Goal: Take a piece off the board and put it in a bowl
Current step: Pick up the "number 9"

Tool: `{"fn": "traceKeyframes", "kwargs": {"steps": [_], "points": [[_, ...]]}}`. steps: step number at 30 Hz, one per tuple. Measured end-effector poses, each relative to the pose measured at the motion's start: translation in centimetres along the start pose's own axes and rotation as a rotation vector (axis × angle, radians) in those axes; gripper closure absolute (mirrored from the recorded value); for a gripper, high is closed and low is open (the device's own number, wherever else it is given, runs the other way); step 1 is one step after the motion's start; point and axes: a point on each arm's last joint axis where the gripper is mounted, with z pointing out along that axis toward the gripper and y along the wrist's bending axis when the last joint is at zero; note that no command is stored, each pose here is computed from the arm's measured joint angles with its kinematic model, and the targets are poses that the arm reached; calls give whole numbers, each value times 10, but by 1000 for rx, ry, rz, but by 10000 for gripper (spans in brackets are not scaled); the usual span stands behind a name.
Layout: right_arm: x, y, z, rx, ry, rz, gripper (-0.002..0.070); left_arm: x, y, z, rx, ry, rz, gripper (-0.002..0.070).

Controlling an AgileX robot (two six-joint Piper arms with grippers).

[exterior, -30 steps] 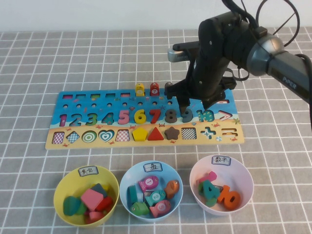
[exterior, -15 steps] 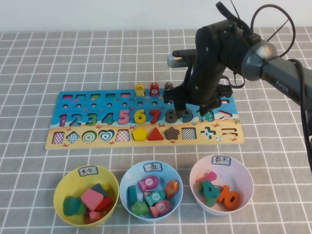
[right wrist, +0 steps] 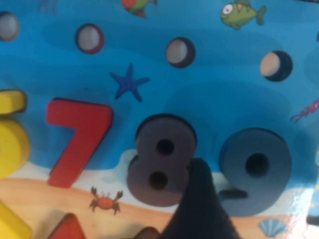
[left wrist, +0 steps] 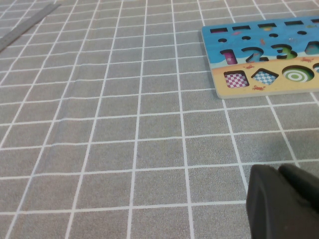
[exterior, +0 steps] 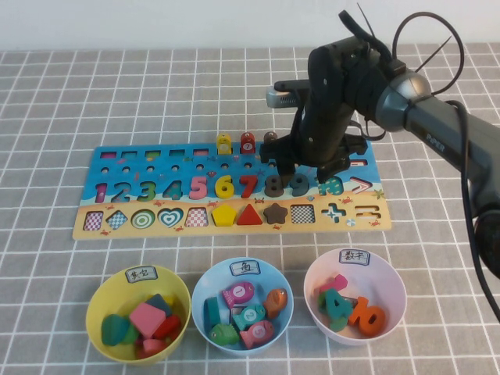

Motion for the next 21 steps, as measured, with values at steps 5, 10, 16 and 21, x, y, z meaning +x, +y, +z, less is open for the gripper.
{"fn": "traceKeyframes", "kwargs": {"steps": [5, 10, 16, 21], "points": [[0, -1, 4, 12, 11, -3, 230, 0, 0, 0, 0, 0, 0, 678], [-1, -1, 3, 13, 8, -4, 292, 0, 0, 0, 0, 0, 0, 678], [0, -1, 9, 17, 18, -4, 313, 0, 0, 0, 0, 0, 0, 678], [0, -1, 10, 18, 23, -3, 314, 0, 0, 0, 0, 0, 0, 678]]}}
